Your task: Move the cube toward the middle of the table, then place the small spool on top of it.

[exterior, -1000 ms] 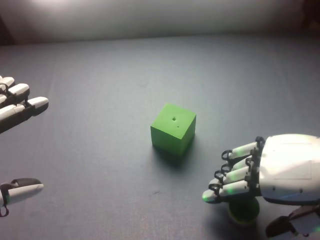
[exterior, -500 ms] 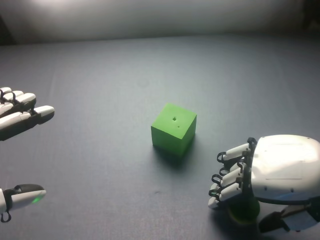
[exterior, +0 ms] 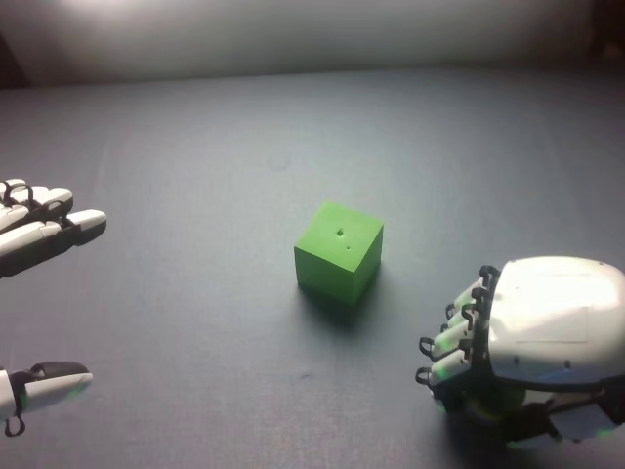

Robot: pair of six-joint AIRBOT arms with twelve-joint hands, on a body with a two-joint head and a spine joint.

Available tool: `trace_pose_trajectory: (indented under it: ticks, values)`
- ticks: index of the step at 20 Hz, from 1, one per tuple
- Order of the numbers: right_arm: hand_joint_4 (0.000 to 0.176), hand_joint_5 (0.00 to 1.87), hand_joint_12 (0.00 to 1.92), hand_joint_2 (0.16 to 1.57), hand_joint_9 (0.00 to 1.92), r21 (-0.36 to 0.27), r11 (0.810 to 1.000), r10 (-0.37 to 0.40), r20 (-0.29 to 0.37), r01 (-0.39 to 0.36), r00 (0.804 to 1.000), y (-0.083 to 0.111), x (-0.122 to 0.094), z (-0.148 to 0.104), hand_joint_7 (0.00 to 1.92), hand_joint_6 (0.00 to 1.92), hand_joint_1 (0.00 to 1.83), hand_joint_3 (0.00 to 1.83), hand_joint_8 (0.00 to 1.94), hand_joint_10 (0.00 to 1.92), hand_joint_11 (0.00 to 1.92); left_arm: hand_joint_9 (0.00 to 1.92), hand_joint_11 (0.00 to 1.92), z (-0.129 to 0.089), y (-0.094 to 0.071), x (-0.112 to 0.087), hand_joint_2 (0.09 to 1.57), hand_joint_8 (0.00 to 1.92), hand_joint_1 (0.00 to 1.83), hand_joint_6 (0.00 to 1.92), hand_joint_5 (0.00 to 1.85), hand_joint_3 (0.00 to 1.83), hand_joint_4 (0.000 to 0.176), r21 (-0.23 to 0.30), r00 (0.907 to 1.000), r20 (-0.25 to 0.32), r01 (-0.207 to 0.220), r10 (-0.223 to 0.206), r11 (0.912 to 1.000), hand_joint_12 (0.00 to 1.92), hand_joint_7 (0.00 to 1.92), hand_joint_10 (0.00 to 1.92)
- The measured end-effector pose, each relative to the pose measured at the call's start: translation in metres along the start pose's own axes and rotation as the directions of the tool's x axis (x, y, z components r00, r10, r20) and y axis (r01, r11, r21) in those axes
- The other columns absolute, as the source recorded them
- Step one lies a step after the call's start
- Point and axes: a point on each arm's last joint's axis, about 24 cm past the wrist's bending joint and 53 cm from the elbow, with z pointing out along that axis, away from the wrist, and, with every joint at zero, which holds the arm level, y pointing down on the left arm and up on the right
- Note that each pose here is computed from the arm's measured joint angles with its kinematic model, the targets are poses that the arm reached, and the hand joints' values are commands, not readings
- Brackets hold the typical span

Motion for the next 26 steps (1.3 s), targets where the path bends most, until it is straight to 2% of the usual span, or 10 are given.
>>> trace_pose_trajectory:
  ticks: [6, 9, 10, 13, 14, 15, 17, 19, 22, 26]
  values:
    - [0.0, 0.88, 1.92, 1.16, 1.08, -0.023, 0.999, -0.041, 0.089, 0.043, 0.995, 0.007, -0.041, 0.01, 0.61, 1.11, 1.15, 0.0, 1.83, 1.92, 1.25, 0.19, 0.12, 0.0, -0.001, 0.003, 1.0, 0.0, 0.85, 0.0, 0.39, 0.0, 0.094, 0.005, 1.0, -0.007, 0.006, -0.006, 1.0, 0.15, 0.22, 0.0]
    - [0.0, 1.03, 1.81, 1.09, 1.07, -0.016, 0.996, -0.085, 0.154, 0.088, 0.984, 0.006, -0.067, 0.013, 0.78, 0.88, 1.19, 0.0, 1.58, 1.73, 1.19, 0.2, 0.09, 0.0, 0.0, 0.002, 1.01, 0.0, 0.84, 0.0, 0.39, 0.0, 0.093, 0.004, 1.0, -0.005, 0.006, -0.006, 1.0, 0.25, 0.22, 0.0]
    - [0.0, 1.01, 1.56, 1.1, 1.09, -0.004, 0.996, -0.086, 0.181, 0.088, 0.98, 0.001, -0.078, 0.014, 0.98, 0.8, 1.25, 0.0, 1.22, 1.33, 1.07, 0.19, 0.02, 0.0, 0.0, 0.002, 1.0, 0.0, 0.85, 0.0, 0.39, 0.0, 0.1, 0.004, 1.0, -0.005, 0.006, -0.006, 1.0, 0.38, 0.21, 0.0]
    - [0.0, 1.06, 1.62, 1.14, 0.94, 0.022, 0.997, -0.08, 0.252, 0.077, 0.964, -0.01, -0.109, 0.021, 0.89, 0.58, 1.26, 0.0, 1.39, 1.42, 0.91, 0.19, 0.0, 0.0, 0.0, 0.006, 1.0, 0.0, 0.83, 0.0, 0.4, 0.0, 0.094, 0.005, 0.9997, -0.013, 0.019, -0.019, 0.9998, 0.44, 0.22, 0.0]
    - [0.0, 1.15, 1.4, 1.09, 0.98, 0.021, 0.996, -0.085, 0.285, 0.082, 0.955, -0.009, -0.123, 0.025, 0.99, 0.45, 1.36, 0.0, 1.01, 1.3, 0.79, 0.2, 0.0, 0.0, 0.0, 0.007, 0.99, 0.0, 0.82, 0.0, 0.41, 0.0, 0.093, 0.006, 0.9997, -0.015, 0.02, -0.02, 0.9998, 0.48, 0.23, 0.0]
    - [0.0, 1.08, 1.21, 1.08, 0.91, 0.019, 0.996, -0.094, 0.305, 0.092, 0.948, -0.007, -0.132, 0.026, 1.06, 0.74, 1.38, 0.01, 0.81, 1.23, 0.7, 0.2, 0.0, 0.0, 0.0, 0.006, 1.0, 0.0, 0.83, 0.0, 0.4, 0.0, 0.103, 0.007, 0.9997, -0.015, 0.02, -0.02, 0.9998, 0.48, 0.23, 0.0]
    - [0.0, 1.12, 1.34, 1.08, 1.01, 0.018, 0.993, -0.118, 0.339, 0.119, 0.934, -0.003, -0.146, 0.028, 1.04, 0.59, 1.3, 0.0, 1.07, 1.13, 0.87, 0.2, 0.0, 0.001, 0.001, 0.007, 1.0, 0.0, 0.83, 0.0, 0.4, 0.0, 0.107, 0.005, 0.9997, -0.015, 0.021, -0.021, 0.9998, 0.47, 0.23, 0.0]
    - [0.0, 1.17, 1.69, 1.04, 0.99, 0.021, 0.991, -0.131, 0.36, 0.132, 0.924, -0.002, -0.158, 0.032, 0.97, 0.63, 1.21, 0.0, 1.3, 1.44, 0.89, 0.2, 0.0, 0.001, 0.002, 0.007, 1.0, 0.0, 0.83, 0.0, 0.4, 0.0, 0.108, 0.003, 0.9996, -0.018, 0.02, -0.02, 0.9998, 0.45, 0.24, 0.0]
    - [0.0, 1.31, 1.38, 1.04, 1.04, 0.022, 0.991, -0.129, 0.373, 0.13, 0.919, -0.003, -0.165, 0.043, 1.11, 0.15, 1.29, 0.0, 1.02, 0.93, 0.82, 0.2, 0.0, 0.001, 0.002, 0.008, 1.01, 0.0, 0.82, 0.0, 0.39, 0.0, 0.113, 0.002, 0.9995, -0.022, 0.022, -0.022, 0.9998, 0.46, 0.24, 0.0]
    - [0.0, 1.35, 1.66, 1.07, 0.97, 0.028, 0.993, -0.118, 0.356, 0.116, 0.927, -0.006, -0.162, 0.062, 0.99, 0.02, 1.28, 0.0, 1.24, 1.34, 0.86, 0.19, 0.0, 0.001, 0.004, 0.008, 1.0, 0.0, 0.83, 0.01, 0.39, 0.0, 0.112, -0.002, 0.9995, -0.025, 0.021, -0.021, 0.9998, 0.43, 0.22, 0.0]
